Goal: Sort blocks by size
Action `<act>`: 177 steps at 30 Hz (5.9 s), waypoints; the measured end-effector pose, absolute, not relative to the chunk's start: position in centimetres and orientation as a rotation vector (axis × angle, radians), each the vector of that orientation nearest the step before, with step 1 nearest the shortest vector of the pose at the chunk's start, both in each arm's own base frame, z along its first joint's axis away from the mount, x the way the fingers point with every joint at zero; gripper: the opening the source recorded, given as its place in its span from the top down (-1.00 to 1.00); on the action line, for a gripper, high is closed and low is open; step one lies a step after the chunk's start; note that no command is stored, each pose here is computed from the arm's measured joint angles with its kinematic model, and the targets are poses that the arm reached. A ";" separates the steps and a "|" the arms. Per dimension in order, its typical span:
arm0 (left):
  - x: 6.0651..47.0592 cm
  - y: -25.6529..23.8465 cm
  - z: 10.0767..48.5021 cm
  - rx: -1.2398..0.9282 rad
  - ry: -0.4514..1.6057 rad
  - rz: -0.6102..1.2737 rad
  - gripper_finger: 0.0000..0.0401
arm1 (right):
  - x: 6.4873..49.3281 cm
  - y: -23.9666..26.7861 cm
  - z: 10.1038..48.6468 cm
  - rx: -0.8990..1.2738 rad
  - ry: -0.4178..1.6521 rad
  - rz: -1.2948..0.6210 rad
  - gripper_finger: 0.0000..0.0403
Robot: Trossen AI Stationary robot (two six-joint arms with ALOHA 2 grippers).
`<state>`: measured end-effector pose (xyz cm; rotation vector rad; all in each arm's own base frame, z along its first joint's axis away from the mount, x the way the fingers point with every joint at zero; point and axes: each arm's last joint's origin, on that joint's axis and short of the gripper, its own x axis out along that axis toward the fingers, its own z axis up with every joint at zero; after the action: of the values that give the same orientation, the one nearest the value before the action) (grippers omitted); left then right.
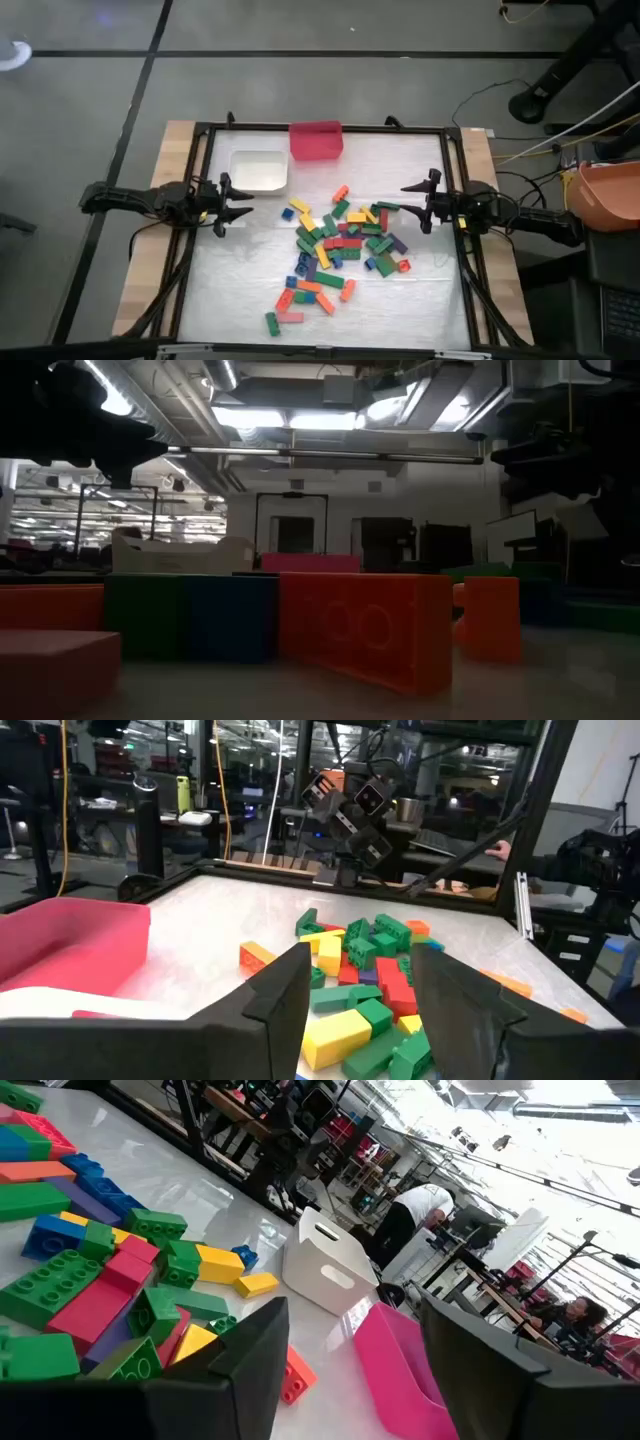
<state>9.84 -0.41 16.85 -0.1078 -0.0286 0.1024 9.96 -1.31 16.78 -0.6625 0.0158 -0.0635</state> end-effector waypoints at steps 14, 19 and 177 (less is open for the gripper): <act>9.8 -0.4 16.8 -0.108 -0.029 0.102 0.19 | 10.0 -1.3 16.8 -0.662 0.016 -0.063 -0.12; 9.8 -0.4 16.8 -0.108 -0.028 0.102 0.19 | 10.0 -1.3 16.8 -0.663 0.016 -0.064 -0.12; 28.3 5.9 18.2 0.031 0.687 -0.052 0.39 | 9.8 -1.5 18.4 -0.614 -0.127 -0.170 -0.12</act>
<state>28.28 5.90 18.23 0.0306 0.6866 -0.0522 9.81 -1.46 18.35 -0.6137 -0.1271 -0.1704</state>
